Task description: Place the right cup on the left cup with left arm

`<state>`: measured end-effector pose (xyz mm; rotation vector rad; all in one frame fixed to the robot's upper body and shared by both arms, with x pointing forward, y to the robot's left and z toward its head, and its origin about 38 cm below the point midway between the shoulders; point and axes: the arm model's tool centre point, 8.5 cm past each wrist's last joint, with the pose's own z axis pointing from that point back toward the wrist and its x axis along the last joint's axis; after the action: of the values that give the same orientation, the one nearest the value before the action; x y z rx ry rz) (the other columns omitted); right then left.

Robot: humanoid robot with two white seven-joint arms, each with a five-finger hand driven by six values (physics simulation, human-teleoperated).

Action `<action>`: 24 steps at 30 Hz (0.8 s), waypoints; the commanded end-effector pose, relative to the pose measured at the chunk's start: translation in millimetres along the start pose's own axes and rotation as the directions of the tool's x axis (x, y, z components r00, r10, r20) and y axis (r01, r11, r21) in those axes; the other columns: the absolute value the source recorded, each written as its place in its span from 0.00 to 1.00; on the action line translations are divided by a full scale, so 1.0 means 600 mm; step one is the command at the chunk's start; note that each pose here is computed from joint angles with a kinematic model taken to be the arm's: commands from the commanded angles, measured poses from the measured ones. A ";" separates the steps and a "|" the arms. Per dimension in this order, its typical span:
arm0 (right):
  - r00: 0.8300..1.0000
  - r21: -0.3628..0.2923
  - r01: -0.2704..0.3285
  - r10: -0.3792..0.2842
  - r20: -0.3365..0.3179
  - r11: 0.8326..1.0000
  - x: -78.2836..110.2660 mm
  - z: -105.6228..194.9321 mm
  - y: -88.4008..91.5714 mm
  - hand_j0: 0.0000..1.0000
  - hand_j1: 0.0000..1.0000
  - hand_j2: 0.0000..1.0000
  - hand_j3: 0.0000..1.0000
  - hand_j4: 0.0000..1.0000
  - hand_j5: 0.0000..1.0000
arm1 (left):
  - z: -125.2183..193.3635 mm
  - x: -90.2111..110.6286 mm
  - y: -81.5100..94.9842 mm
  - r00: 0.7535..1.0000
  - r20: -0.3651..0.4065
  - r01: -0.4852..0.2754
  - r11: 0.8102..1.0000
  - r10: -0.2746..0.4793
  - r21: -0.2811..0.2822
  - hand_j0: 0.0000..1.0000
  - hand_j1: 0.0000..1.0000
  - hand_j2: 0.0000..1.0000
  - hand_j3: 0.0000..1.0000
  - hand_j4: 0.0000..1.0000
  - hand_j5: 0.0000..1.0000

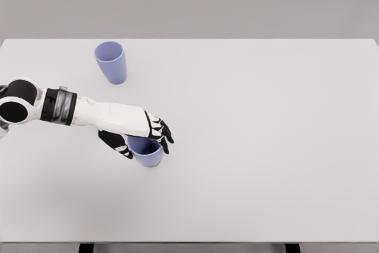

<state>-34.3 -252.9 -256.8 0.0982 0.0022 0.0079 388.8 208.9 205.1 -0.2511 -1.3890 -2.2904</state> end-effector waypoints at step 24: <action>1.000 0.000 0.000 0.000 0.000 1.000 0.000 0.000 0.000 1.00 1.00 1.00 1.00 1.00 1.00 | 0.100 0.010 0.110 0.993 -0.081 0.098 0.991 -0.090 0.095 0.61 0.61 0.61 0.61 0.61 0.61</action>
<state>-34.3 -252.9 -256.8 0.0982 0.0022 0.0079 409.2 231.0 289.1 -0.0671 -1.5028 -2.2836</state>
